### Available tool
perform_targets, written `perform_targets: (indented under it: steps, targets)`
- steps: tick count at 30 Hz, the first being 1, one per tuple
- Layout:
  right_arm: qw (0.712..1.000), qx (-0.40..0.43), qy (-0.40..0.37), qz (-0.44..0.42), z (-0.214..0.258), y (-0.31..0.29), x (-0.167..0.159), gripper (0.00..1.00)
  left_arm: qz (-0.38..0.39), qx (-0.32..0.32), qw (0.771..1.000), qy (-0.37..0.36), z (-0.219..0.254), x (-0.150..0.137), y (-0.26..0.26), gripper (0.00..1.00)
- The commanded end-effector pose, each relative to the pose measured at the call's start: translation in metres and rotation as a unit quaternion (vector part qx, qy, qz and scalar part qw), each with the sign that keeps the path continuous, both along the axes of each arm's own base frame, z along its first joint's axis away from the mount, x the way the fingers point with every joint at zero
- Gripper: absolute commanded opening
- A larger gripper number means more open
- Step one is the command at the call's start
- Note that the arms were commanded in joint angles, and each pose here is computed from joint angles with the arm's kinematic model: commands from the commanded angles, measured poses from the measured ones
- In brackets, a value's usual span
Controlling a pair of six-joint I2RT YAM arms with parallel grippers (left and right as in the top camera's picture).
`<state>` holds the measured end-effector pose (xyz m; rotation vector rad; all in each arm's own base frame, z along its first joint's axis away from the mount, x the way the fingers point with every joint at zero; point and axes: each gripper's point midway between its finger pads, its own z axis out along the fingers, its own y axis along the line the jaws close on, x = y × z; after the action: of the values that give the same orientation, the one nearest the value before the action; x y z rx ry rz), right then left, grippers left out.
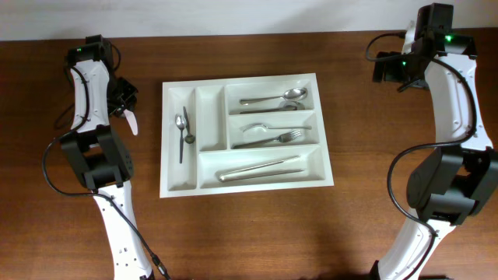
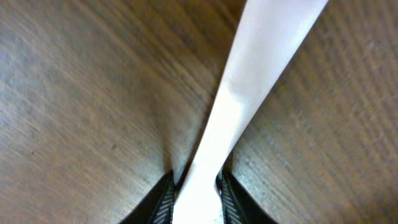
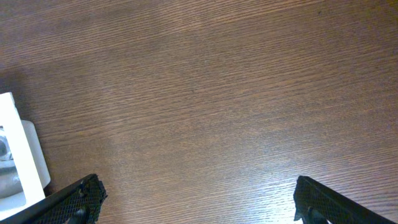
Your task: Pack container
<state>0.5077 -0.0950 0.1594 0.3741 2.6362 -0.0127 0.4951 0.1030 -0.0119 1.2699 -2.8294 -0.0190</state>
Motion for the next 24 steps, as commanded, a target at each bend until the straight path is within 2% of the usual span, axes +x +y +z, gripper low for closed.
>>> perform_targets:
  steps: [1, 3, 16, 24]
  targets:
    - [1.000, 0.000, -0.008, -0.005, 0.008, -0.001, -0.001, 0.99, -0.037, -0.031, 0.985, 0.163, -0.104, -0.069, -0.012, 0.09]
    - [1.000, 0.000, -0.008, -0.005, 0.008, -0.001, -0.001, 0.99, -0.037, -0.031, 0.985, 0.164, -0.104, -0.069, -0.012, 0.02]
    - [1.000, 0.000, -0.008, -0.005, 0.008, -0.001, -0.001, 0.99, -0.034, -0.018, 0.988, 0.147, -0.103, -0.064, 0.012, 0.02]
    - [1.000, 0.000, -0.008, -0.005, 0.008, -0.001, -0.001, 0.99, -0.021, -0.010, 0.995, 0.097, -0.070, -0.043, 0.041, 0.02]
